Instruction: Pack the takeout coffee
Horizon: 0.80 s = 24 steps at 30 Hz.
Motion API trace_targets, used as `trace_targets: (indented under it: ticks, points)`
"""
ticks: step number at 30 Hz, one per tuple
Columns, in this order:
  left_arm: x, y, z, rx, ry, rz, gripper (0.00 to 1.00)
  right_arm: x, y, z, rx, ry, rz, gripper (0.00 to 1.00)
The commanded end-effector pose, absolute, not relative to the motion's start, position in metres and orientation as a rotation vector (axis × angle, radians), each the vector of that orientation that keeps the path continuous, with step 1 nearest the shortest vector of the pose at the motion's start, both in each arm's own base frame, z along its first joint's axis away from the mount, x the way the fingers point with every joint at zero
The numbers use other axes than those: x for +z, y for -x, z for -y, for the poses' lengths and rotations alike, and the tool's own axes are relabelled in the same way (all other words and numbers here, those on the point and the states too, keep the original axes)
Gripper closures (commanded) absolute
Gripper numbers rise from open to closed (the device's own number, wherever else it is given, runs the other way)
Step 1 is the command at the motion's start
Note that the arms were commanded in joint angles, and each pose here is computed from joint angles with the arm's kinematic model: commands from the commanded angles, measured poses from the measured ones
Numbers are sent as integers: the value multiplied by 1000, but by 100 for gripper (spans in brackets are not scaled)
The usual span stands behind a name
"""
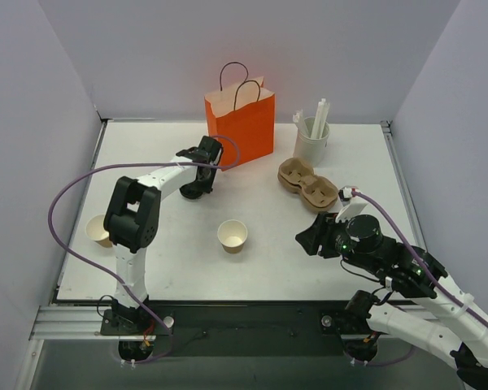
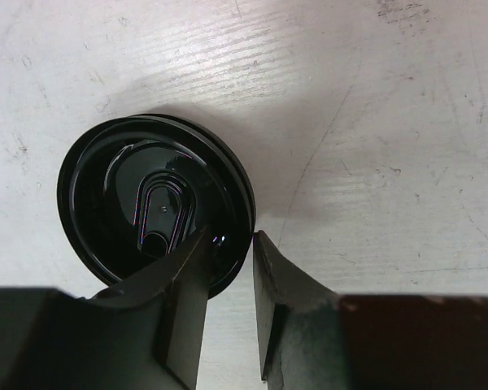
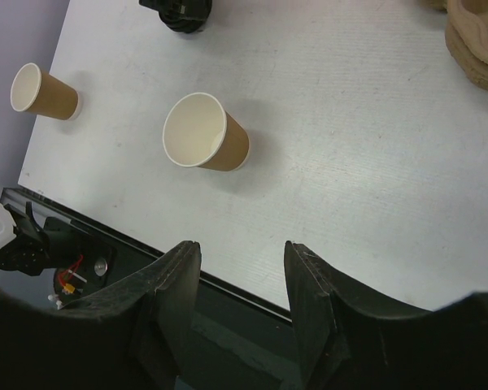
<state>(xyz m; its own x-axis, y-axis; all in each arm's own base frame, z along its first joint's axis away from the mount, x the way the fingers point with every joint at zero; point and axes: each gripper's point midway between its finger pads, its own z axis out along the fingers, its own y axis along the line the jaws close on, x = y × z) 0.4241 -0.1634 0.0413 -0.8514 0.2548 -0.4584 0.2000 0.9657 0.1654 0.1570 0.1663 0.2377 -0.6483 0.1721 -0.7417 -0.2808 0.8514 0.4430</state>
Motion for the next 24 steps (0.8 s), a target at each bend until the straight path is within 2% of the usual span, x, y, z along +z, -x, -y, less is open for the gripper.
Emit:
trace_targets:
  ticks: [1, 6, 24]
  points:
    - [83, -438, 169, 139, -303, -2519, 63, 250, -162, -167, 691, 68, -2120, 53]
    - [103, -443, 168, 129, -304, -2473, 59, 248, -162, -166, 683, 74, -2124, 54]
    - [63, -438, 175, 103, -329, -2563, 59, 255, -163, -167, 679, 89, -2110, 54]
